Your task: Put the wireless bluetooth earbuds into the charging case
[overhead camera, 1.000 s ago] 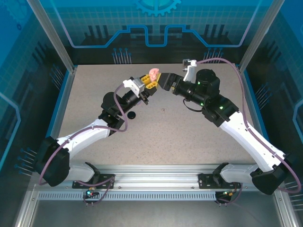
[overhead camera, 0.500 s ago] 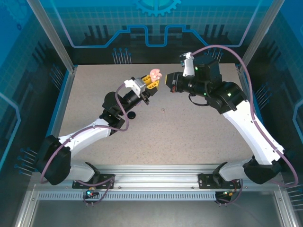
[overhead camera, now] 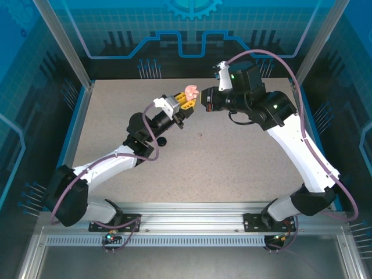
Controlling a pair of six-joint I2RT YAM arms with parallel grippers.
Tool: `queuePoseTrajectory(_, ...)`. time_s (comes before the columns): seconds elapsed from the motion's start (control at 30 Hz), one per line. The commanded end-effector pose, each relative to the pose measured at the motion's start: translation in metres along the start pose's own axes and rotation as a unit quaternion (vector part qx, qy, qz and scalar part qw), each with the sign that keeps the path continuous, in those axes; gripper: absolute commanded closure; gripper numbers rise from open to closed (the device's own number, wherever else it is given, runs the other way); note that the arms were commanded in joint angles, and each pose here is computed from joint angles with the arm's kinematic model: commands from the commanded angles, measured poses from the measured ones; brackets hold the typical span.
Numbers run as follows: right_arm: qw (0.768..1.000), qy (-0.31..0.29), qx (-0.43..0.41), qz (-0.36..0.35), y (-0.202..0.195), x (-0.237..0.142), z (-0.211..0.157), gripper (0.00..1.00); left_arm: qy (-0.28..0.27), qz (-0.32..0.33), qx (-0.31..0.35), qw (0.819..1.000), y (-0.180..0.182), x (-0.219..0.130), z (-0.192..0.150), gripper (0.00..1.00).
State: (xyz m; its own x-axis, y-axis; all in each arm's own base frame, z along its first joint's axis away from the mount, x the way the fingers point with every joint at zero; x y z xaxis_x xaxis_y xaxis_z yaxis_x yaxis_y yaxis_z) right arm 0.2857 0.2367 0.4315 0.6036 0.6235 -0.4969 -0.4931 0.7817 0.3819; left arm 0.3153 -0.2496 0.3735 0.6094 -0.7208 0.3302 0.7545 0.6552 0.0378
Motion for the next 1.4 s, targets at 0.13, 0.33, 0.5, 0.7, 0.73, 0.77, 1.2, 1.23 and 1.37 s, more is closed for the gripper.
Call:
queuePoseTrajectory(0.13,0.999,0.014,-0.027,0.037,0.028,0.008,0.002,1.00,-0.012,-0.001,-0.010,1.000,0.001,0.002,0.004,1.00)
queuePoseTrajectory(0.33,0.998,0.016,-0.034,0.055,0.042,0.017,0.002,1.00,-0.013,-0.001,-0.011,1.000,0.001,0.003,0.005,1.00)
queuePoseTrajectory(0.5,0.998,0.006,-0.031,0.059,0.045,0.019,0.010,1.00,-0.014,-0.001,-0.016,1.000,0.001,0.003,0.005,1.00)
queuePoseTrajectory(0.7,0.995,-0.056,-0.037,0.067,0.049,-0.023,0.033,1.00,-0.013,0.002,-0.018,1.000,0.001,0.002,0.003,1.00)
queuePoseTrajectory(0.73,0.995,-0.069,-0.033,0.064,0.046,-0.033,0.036,1.00,-0.013,0.002,-0.018,1.000,0.001,0.002,0.003,1.00)
queuePoseTrajectory(0.77,0.994,-0.085,-0.029,0.061,0.042,-0.046,0.041,1.00,-0.014,0.004,-0.018,1.000,0.002,0.001,0.002,1.00)
queuePoseTrajectory(1.2,0.997,-0.030,0.068,-0.032,-0.063,-0.016,-0.008,0.95,-0.017,0.021,0.001,1.000,0.005,-0.005,0.004,1.00)
queuePoseTrajectory(1.23,0.997,-0.026,0.072,-0.029,-0.064,-0.010,-0.011,0.95,-0.016,0.021,0.001,1.000,0.005,-0.006,0.003,1.00)
queuePoseTrajectory(1.37,0.997,-0.028,0.066,-0.009,-0.055,-0.009,-0.009,0.97,-0.009,0.015,-0.005,1.000,0.003,-0.007,0.001,1.00)
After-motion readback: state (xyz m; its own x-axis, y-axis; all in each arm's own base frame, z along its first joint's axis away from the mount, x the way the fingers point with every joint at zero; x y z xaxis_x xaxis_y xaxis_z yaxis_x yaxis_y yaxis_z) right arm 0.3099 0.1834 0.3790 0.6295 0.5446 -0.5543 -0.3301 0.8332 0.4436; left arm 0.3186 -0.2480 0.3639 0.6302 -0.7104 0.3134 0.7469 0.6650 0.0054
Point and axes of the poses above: each hand's point on the last joint's axis, 136 mm out from that joint toward the fingers, its own x axis out along the fingers, its own y axis along the line the jaws close on, z = x × y, the point moved 4 cm from there along -x, back along the fingers, and after that the axes turned 7 degrees about -x, right-handed, at the moved point
